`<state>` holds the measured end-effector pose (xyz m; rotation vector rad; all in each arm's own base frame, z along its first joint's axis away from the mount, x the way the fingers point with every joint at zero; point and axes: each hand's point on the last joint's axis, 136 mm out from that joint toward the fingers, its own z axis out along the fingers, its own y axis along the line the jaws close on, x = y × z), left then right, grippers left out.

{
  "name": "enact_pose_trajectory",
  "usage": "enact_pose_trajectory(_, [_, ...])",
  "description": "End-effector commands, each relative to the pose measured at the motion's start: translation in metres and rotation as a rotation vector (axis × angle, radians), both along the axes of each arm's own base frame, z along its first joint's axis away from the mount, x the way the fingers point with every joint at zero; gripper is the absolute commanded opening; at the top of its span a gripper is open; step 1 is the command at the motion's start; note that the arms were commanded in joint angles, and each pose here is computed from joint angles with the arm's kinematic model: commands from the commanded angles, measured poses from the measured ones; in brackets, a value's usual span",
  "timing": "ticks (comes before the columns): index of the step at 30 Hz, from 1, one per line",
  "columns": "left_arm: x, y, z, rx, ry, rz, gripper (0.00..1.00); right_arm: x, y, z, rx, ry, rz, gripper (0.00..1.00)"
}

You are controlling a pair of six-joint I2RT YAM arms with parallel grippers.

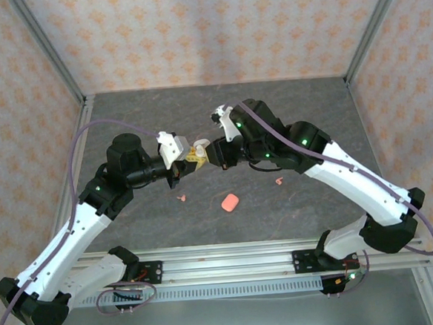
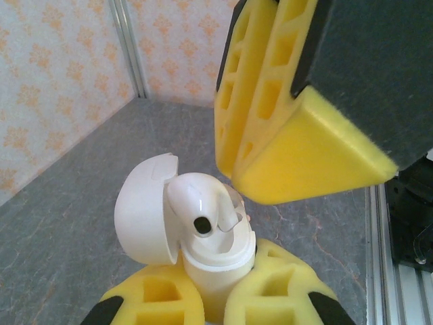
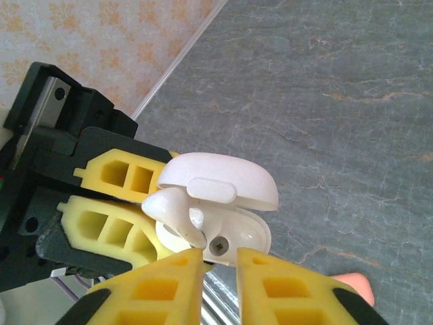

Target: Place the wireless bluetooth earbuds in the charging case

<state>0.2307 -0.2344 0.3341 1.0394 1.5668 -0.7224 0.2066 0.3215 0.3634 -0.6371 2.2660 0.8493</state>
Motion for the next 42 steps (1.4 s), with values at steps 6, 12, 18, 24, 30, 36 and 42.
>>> enact_pose_trajectory(6, [-0.002,-0.005,0.012,-0.032,-0.034,-0.022,0.00,0.000,0.007,0.028,0.078,-0.035,0.024,0.30])
enact_pose_trajectory(12, [-0.002,-0.005,0.012,-0.032,-0.033,-0.025,0.00,0.003,0.017,0.027,0.070,-0.033,0.048,0.32])
enact_pose_trajectory(18, [-0.003,-0.004,0.013,-0.032,-0.036,-0.024,0.00,0.005,0.025,0.023,0.051,-0.022,0.070,0.31])
enact_pose_trajectory(24, [-0.003,-0.004,0.013,-0.031,-0.036,-0.024,0.00,0.010,0.022,0.018,0.026,-0.026,0.046,0.23])
enact_pose_trajectory(30, [-0.003,-0.004,0.015,-0.040,-0.035,-0.020,0.00,0.010,0.017,0.014,0.015,-0.028,0.032,0.19])
enact_pose_trajectory(36, [-0.001,-0.004,0.017,-0.051,-0.035,-0.014,0.00,0.010,0.011,0.008,0.004,-0.024,0.004,0.16])
enact_pose_trajectory(42, [0.000,-0.004,0.019,-0.058,-0.040,-0.004,0.00,0.009,0.003,0.002,-0.001,-0.031,-0.020,0.15])
